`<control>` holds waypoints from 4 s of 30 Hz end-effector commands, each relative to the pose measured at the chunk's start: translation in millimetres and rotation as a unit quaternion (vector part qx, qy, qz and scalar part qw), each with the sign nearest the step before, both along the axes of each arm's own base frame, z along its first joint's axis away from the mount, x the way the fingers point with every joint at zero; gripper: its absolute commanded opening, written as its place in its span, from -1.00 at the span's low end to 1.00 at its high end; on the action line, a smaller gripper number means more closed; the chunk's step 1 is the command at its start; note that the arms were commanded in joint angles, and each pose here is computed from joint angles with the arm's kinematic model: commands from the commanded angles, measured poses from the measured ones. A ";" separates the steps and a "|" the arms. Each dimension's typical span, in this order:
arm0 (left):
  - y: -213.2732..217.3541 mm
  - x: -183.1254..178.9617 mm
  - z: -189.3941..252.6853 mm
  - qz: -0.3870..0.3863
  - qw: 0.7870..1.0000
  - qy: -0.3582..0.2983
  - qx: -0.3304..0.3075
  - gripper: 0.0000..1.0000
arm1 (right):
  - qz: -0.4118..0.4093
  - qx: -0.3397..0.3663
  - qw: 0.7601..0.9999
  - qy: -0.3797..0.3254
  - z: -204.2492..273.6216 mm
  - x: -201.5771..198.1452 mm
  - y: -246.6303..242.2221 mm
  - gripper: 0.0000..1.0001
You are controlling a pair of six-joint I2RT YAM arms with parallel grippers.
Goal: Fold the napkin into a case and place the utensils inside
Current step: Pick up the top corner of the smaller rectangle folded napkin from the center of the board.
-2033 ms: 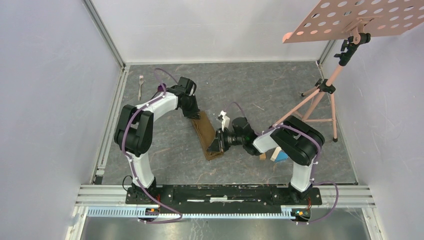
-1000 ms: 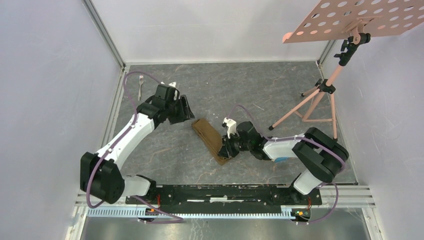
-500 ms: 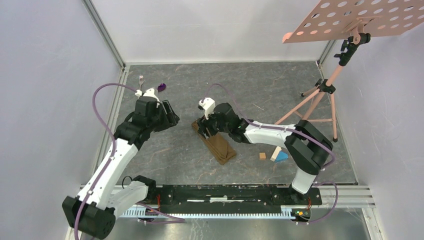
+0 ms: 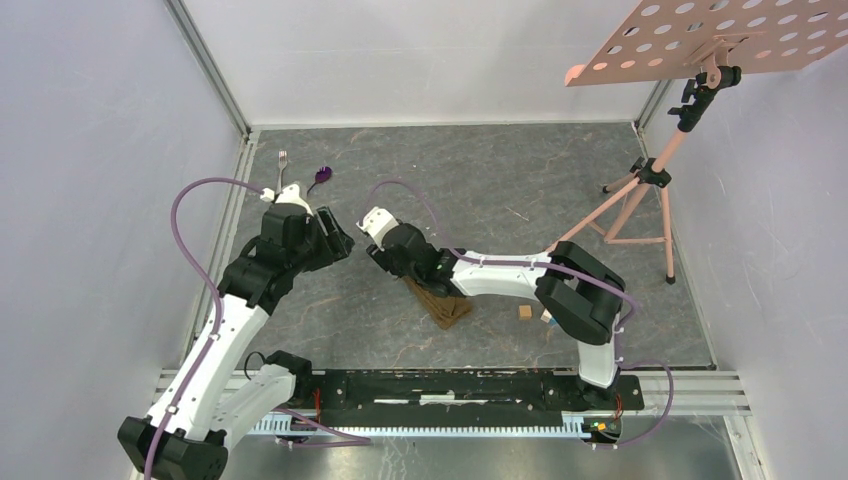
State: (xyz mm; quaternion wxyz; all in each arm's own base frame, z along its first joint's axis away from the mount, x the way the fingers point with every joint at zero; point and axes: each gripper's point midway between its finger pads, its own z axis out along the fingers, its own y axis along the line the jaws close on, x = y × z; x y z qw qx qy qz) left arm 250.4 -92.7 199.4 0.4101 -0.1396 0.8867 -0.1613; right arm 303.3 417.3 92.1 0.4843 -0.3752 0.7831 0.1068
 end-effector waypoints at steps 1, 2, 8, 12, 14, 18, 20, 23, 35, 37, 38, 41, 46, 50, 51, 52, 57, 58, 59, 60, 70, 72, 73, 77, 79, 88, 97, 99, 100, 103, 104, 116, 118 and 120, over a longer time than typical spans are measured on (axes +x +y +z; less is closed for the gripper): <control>2.7 -1.0 8.4 0.015 1.000 -0.012 -0.011 0.40 | -0.029 -0.019 0.999 -0.029 7.2 12.0 0.6 0.10; 3.0 -1.3 10.2 0.016 1.000 -0.015 -0.011 0.40 | -0.030 -0.019 0.999 -0.028 6.6 12.4 2.4 0.09; 5.7 -2.9 13.9 0.018 1.000 -0.020 -0.007 0.41 | -0.024 -0.028 0.999 -0.021 -4.6 7.8 8.9 0.04; 6.1 -3.7 14.0 0.018 1.000 -0.021 -0.007 0.41 | -0.025 -0.034 0.999 -0.020 -11.5 6.4 10.0 0.10; 6.2 -3.9 13.0 0.018 1.000 -0.020 -0.007 0.41 | -0.028 -0.039 0.999 -0.022 -13.9 6.7 10.1 0.11; 6.9 -4.6 12.8 0.020 1.000 -0.020 -0.007 0.41 | -0.037 -0.045 0.998 -0.028 -15.9 7.1 7.9 0.08; 6.7 -4.9 12.5 0.019 1.000 -0.020 -0.007 0.41 | -0.043 -0.047 0.997 -0.032 -16.4 8.6 5.9 0.05; 6.7 -5.2 12.4 0.018 1.000 -0.020 -0.007 0.41 | -0.048 -0.045 0.997 -0.037 -16.0 9.1 3.7 -0.06; 6.9 -6.3 13.4 0.018 1.000 -0.021 -0.008 0.41 | -0.046 -0.050 0.997 -0.033 -24.3 10.2 9.0 -0.01; 6.7 -6.8 12.7 0.017 1.000 -0.021 -0.008 0.42 | -0.050 -0.049 0.997 -0.037 -22.3 11.3 7.8 -0.09; 6.8 -6.8 11.6 0.018 1.000 -0.019 -0.008 0.42 | -0.052 -0.048 0.997 -0.038 -21.2 11.6 6.9 -0.22; 6.8 -6.8 5.8 0.019 1.000 -0.013 -0.007 0.42 | -0.055 -0.035 0.997 -0.042 -13.2 10.6 4.4 -0.73; -0.1 -3.2 -6.3 0.015 1.000 -0.003 -0.021 0.90 | -0.063 -0.004 0.997 -0.037 3.1 6.9 -4.0 -1.00; -17.5 7.9 -19.6 0.005 0.998 0.015 -0.057 0.99 | -0.067 0.033 0.997 -0.006 4.6 8.5 -12.0 -1.00; -24.2 11.8 -24.3 0.001 0.997 0.023 -0.073 0.92 | -0.066 0.045 0.997 0.001 6.4 9.0 -14.9 -1.00; -34.9 16.2 -27.7 -0.013 0.995 0.027 -0.095 0.83 | -0.068 0.055 0.996 0.009 6.6 9.5 -17.4 -1.00; -70.9 42.8 -61.4 -0.047 0.985 0.031 -0.166 0.29 | -0.062 0.119 0.989 0.065 8.8 10.5 -20.5 -1.00; -75.5 47.9 -71.7 -0.049 0.985 0.032 -0.165 0.19 | -0.062 0.125 0.988 0.073 7.3 11.4 -21.8 -1.00; -80.2 54.9 -76.8 -0.055 0.986 0.018 -0.156 0.16 | -0.062 0.128 0.987 0.078 6.1 11.3 -22.1 -1.00; -86.9 60.6 -78.2 -0.065 0.988 -0.003 -0.140 0.13 | -0.060 0.133 0.986 0.084 5.9 11.8 -22.5 -1.00; -107.0 82.4 -107.7 -0.107 0.985 -0.084 0.106 -0.26 | -0.060 0.156 0.981 0.098 8.7 16.3 -29.0 -1.00; -106.5 82.6 -111.5 -0.115 0.980 -0.083 0.141 -0.39 | -0.064 0.157 0.981 0.098 9.5 17.3 -31.0 -1.00; -106.9 82.6 -112.5 -0.118 0.978 -0.085 0.147 -0.40 | -0.064 0.158 0.980 0.099 9.3 18.0 -31.8 -1.00; -105.4 82.5 -119.2 -0.123 0.975 -0.080 0.165 -0.36 | -0.066 0.164 0.979 0.103 8.6 18.7 -33.4 -1.00; -105.5 82.2 -123.4 -0.126 0.974 -0.076 0.171 -0.36 | -0.066 0.164 0.979 0.105 7.1 18.4 -33.8 -1.00; -109.9 85.9 -139.2 -0.135 0.968 -0.065 0.200 -0.36 | -0.066 0.166 0.978 0.110 4.2 18.1 -34.9 -1.00; -110.9 89.5 -145.1 -0.129 0.959 -0.063 0.246 -0.40 | -0.062 0.165 0.978 0.114 0.7 16.0 -34.3 -1.00; -109.4 90.4 -146.8 -0.126 0.957 -0.061 0.254 -0.50 | -0.063 0.163 0.978 0.115 -0.6 16.0 -34.9 -1.00; -108.4 90.9 -146.7 -0.123 0.957 -0.061 0.256 -0.54 | -0.062 0.163 0.978 0.115 -0.7 15.9 -34.6 -1.00; -107.8 91.7 -143.3 -0.121 0.957 -0.065 0.256 -0.67 | -0.060 0.162 0.978 0.119 -2.3 15.7 -32.9 -1.00; -107.7 92.4 -141.3 -0.119 0.957 -0.067 0.256 -0.71 | -0.059 0.161 0.978 0.122 -3.5 14.8 -32.3 -1.00; -103.3 86.9 -123.4 -0.093 0.982 -0.115 0.117 -0.95 | -0.007 0.107 0.984 0.143 -28.5 -0.5 -31.0 -1.00; -101.3 87.7 -126.2 -0.090 0.986 -0.109 0.092 -0.95 | -0.004 0.092 0.985 0.148 -35.7 -1.7 -31.3 -1.00; -99.1 88.0 -126.5 -0.086 0.988 -0.110 0.065 -0.95 | -0.006 0.081 0.985 0.154 -41.5 -1.7 -31.6 -1.00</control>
